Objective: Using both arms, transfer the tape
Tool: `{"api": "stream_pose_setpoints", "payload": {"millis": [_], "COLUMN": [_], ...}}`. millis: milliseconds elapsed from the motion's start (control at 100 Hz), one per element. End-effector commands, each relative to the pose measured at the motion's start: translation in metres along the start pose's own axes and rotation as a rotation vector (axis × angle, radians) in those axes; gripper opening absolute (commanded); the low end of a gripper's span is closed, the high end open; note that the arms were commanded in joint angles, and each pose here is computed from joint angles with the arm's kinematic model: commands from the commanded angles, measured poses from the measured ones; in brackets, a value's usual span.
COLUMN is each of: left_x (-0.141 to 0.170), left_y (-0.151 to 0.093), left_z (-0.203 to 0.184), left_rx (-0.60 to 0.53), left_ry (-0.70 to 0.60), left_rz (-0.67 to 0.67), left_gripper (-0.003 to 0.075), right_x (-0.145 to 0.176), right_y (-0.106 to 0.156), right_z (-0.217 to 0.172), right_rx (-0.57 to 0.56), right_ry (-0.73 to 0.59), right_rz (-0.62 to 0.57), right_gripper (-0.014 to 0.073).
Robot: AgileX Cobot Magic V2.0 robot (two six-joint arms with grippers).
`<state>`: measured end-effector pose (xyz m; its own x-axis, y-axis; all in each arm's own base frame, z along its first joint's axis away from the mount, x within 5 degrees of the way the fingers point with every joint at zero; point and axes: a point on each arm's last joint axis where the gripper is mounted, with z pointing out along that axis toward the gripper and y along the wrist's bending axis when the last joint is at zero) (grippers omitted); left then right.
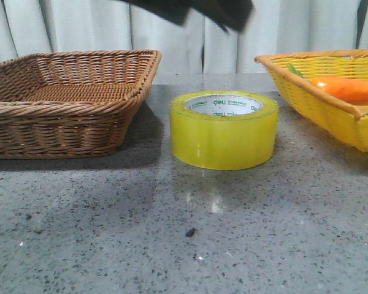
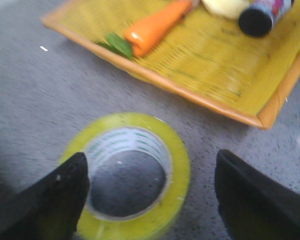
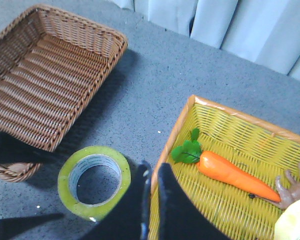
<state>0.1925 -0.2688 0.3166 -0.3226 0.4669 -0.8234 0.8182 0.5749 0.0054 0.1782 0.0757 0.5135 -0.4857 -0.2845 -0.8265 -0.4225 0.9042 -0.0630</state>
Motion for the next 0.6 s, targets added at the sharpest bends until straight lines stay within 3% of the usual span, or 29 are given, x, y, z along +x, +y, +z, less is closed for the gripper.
{"api": "stream_pose_setpoints", "payload": {"millis": [0,200,400,590], "left_x": [-0.023,-0.021,-0.013,-0.007], "left_y": [-0.009,-0.013,-0.013,-0.011], "left_z": [0.001,0.041,0.067,0.078], "left_rx": [0.021,0.03,0.031,0.027], "left_ry": [-0.05,0.105,0.174,0.203], "left_rz": [0.016,0.022,0.044,0.049], "left_gripper": [0.05,0.05,0.0488,0.0371], "right_x": [-0.004,-0.001,-0.001,0.0], "right_y": [-0.002,-0.002,-0.002,-0.002], "right_z": [-0.022,-0.023,-0.023,-0.023], "right_rx": [0.02,0.018,0.018,0.018], "right_ry": [-0.1,-0.075,-0.069,-0.064], "right_rz": [-0.001,0.0,0.0,0.0], "right_gripper": [-0.0074,-0.0074,-0.0074,-0.0074]}}
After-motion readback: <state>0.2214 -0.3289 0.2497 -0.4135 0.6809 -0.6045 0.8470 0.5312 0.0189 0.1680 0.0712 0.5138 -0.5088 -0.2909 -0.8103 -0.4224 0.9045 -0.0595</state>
